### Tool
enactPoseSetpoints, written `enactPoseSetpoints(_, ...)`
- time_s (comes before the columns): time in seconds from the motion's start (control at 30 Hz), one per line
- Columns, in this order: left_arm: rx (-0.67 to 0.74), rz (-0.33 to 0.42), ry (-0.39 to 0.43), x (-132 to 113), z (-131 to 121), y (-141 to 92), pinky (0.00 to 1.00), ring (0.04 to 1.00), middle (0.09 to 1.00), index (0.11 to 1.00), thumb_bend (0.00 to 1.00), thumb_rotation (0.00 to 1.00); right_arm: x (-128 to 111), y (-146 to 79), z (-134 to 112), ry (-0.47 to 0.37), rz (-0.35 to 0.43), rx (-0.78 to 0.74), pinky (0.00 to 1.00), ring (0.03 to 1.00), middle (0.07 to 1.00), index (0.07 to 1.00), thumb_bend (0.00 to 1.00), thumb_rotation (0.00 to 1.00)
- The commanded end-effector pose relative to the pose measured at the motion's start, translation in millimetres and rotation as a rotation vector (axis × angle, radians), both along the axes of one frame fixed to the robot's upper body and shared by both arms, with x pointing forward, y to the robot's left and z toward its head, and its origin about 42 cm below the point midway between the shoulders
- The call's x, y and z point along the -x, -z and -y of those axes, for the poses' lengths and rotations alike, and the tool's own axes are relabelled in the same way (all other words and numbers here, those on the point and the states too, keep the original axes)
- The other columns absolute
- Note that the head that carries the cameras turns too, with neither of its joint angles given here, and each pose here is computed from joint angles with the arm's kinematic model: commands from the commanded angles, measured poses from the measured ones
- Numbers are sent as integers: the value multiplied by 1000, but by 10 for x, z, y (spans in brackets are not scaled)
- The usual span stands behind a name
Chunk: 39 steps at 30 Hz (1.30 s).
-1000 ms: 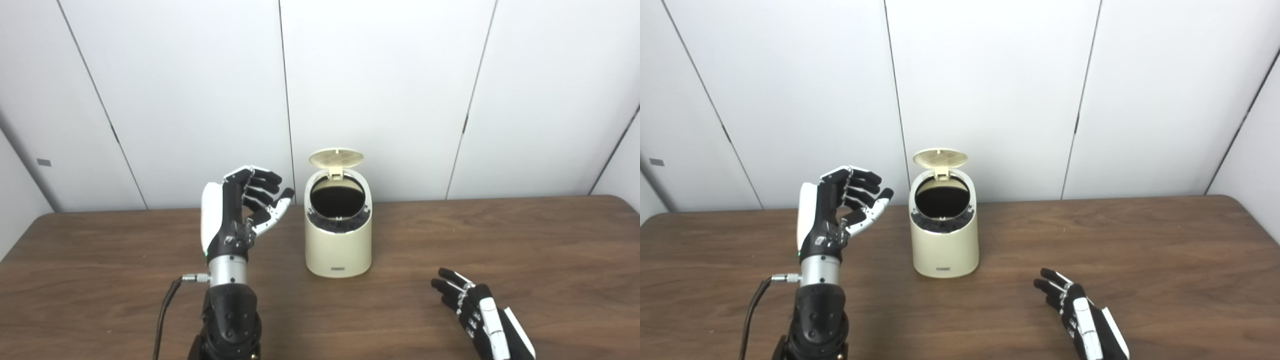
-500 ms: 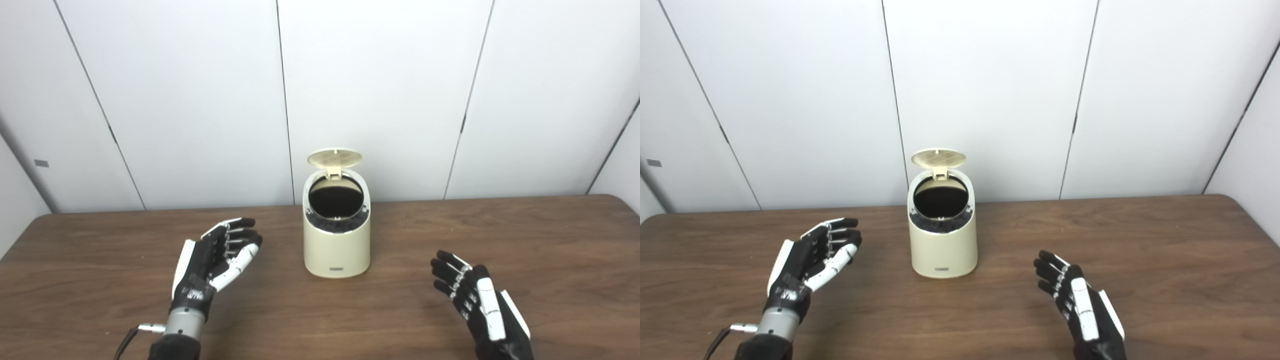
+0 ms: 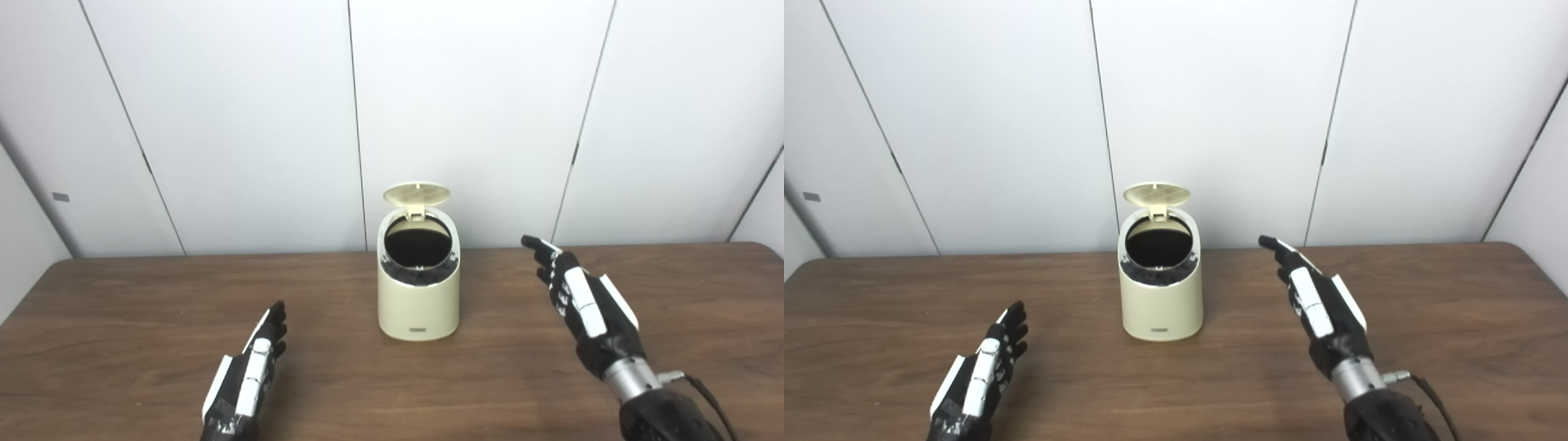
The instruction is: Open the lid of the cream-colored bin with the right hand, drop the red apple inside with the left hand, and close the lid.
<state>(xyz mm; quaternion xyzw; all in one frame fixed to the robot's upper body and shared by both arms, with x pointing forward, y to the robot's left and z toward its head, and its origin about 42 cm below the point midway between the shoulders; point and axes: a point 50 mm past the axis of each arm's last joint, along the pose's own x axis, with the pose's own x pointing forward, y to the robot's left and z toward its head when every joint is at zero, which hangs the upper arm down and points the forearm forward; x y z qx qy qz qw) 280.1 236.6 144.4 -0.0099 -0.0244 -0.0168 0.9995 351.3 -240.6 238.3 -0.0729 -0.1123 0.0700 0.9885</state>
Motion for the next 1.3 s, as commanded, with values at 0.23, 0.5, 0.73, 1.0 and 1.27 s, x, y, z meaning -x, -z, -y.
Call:
enactPoseSetpoints(0.23,10,46,-23,17,-9,3,1000,1000,1000,1000,539,1000,-526,-783,-382,-80,189,138,1000,997,953,857,580,925)
enactPoseSetpoints(0.5,33,28,-2,29,-21,26,1000,1000,1000,1000,540,1000,-932,-1121,-613,-42,247,457,840,895,895,836,574,973)
enactPoseSetpoints(0.73,70,15,27,9,23,61,1000,1000,1000,1000,542,999,-1125,-1283,-849,-110,276,585,837,880,866,798,507,936)
enactPoseSetpoints(1.0,76,12,43,-9,45,41,1000,1000,1000,1000,555,989,-1153,-1241,-1030,-118,277,698,844,956,952,768,572,972)
enactPoseSetpoints(1.27,47,22,18,-20,40,53,1000,1000,1000,1000,535,999,-1115,-1146,-983,-119,280,803,918,1000,1000,658,588,967)
